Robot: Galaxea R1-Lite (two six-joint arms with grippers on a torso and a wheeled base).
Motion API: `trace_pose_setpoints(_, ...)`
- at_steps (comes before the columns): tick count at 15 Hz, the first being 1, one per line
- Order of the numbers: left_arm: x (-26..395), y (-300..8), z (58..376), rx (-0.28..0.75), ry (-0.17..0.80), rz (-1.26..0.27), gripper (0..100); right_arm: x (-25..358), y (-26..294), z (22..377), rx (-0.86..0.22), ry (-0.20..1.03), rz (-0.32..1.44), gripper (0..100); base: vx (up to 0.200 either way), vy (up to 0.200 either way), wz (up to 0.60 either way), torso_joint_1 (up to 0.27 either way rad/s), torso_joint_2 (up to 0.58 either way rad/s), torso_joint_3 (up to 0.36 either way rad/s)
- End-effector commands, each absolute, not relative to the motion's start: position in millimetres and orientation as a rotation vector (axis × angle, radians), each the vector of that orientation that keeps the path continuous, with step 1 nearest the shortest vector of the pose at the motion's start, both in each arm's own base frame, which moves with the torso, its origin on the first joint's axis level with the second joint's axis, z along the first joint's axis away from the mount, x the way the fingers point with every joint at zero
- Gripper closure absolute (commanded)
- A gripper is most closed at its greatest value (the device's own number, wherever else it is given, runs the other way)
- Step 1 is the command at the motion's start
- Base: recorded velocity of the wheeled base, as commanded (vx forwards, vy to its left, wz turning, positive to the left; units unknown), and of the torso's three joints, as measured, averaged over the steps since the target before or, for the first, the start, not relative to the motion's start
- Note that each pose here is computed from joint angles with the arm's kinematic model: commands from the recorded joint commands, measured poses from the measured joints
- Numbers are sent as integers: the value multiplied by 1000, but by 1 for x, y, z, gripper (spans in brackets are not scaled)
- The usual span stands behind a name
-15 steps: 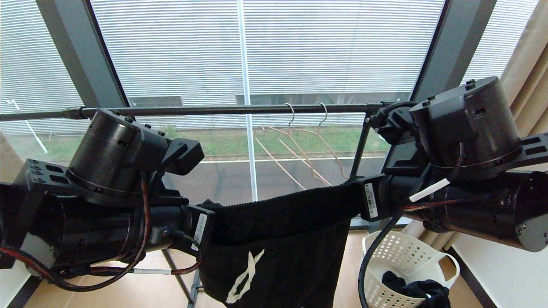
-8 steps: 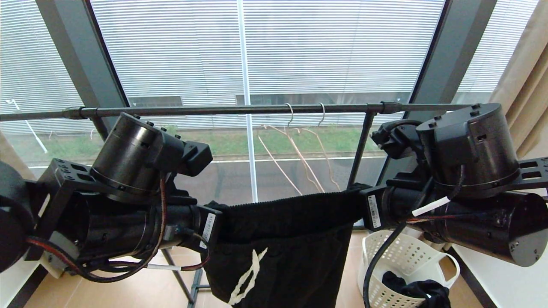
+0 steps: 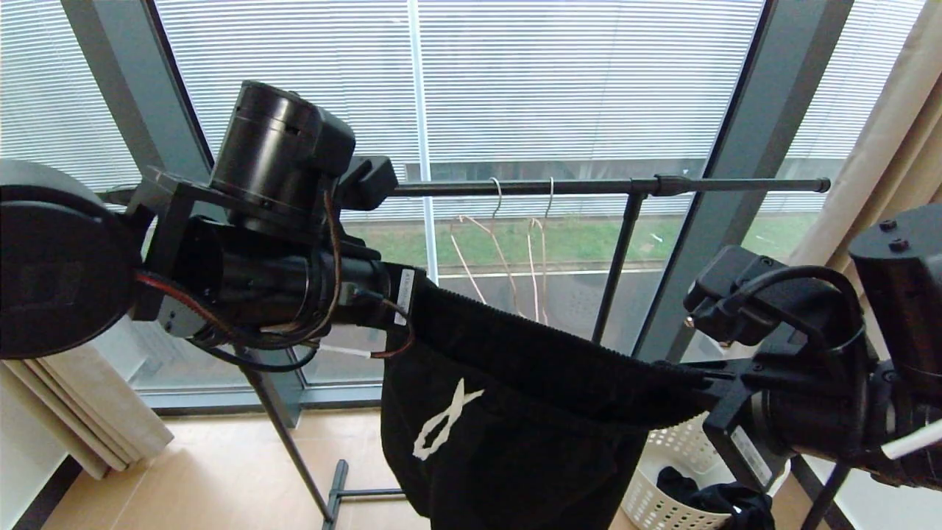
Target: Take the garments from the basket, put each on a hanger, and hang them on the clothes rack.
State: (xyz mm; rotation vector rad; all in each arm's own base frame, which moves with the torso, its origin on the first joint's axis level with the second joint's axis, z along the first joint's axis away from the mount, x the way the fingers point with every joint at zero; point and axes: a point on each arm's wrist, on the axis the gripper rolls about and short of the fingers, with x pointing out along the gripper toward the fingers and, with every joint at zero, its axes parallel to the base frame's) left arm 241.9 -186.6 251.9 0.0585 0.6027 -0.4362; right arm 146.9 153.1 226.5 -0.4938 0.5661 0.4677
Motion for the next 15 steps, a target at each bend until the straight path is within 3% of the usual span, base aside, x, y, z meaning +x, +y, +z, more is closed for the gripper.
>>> trace_pose_setpoints(1,270,-209,255,47,575,-442,100,121,159,229,-529,569,617,100,0,0,0,0,0,0)
trace_pose_setpoints(6,284,-225,268,41,539,-463,100,102,202,214,-544,623,821,100,0,0,0,0,0,0)
trace_pose_setpoints(11,279,-234,275,38,518,-499,100,86,262,218,-329,706,852,100,0,0,0,0,0,0)
trace_pose_setpoints(15,275,-239,274,44,520,-512,100,87,282,226,-173,736,816,100,0,0,0,0,0,0)
